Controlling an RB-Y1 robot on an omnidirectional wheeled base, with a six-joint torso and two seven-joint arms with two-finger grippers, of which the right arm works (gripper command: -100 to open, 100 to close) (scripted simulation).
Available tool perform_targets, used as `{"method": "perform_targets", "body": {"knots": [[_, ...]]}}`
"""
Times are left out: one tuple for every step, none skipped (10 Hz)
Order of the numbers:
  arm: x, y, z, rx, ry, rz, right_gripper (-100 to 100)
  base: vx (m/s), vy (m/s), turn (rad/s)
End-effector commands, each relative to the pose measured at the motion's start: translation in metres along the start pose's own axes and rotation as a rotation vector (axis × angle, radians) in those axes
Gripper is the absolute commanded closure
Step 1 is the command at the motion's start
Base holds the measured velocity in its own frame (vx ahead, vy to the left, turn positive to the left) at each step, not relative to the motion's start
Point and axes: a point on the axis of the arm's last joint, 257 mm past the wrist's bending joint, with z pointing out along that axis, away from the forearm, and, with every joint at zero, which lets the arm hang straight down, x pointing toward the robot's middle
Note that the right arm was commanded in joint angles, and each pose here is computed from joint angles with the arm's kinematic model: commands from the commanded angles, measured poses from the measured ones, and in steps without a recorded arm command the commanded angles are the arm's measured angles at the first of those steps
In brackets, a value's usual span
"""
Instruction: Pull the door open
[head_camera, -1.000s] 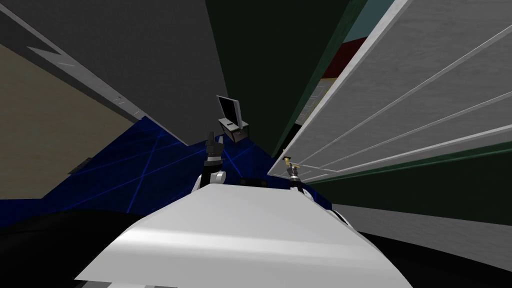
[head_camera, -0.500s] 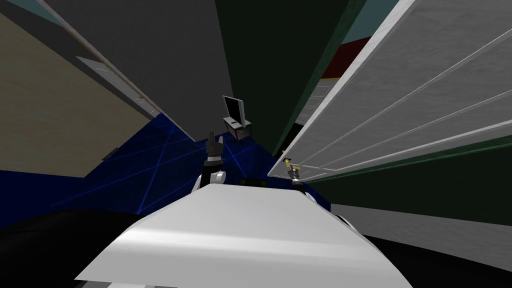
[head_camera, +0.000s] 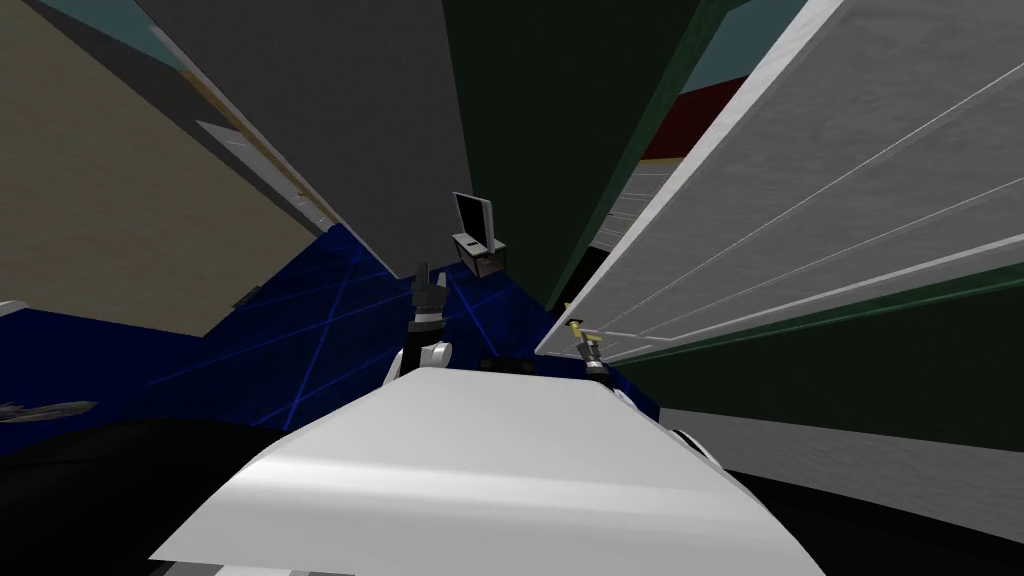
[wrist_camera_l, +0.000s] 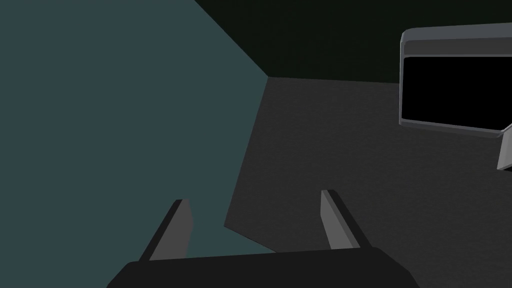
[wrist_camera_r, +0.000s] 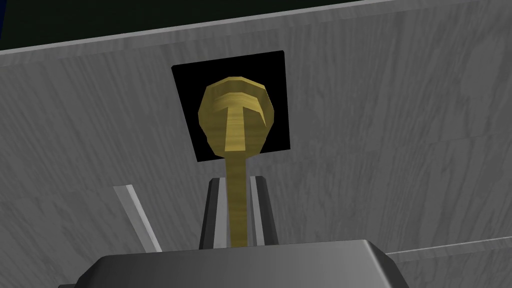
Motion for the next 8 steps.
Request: {"method": "perform_targets", "body": {"knots": [[0.0,0.0,-0.0081,-0.001,0.01,0.001,100,-0.141,-0.069,0.143],[-0.001,0.001,-0.0144,-0.001,0.017,0.001,100,-0.158,-0.069,0.134],[-0.001,0.001,-0.0178,0.0,0.02,0.001,100,-0.174,-0.077,0.107],[-0.002,0.001,-0.0213,0.0,0.024,0.0,100,-0.139,-0.051,0.107],[-0.003,0.002,-0.0284,0.0,0.031,0.0,100,-0.154,-0.053,0.152],[-0.004,0.002,-0.0352,0.001,0.039,0.0,100,-0.182,-0.081,0.191],[-0.005,0.003,-0.0414,0.001,0.045,0.0,100,-0.19,-0.071,0.17],[-0.006,0.003,-0.0466,0.002,0.051,0.0,100,-0.206,-0.036,0.131]]}}
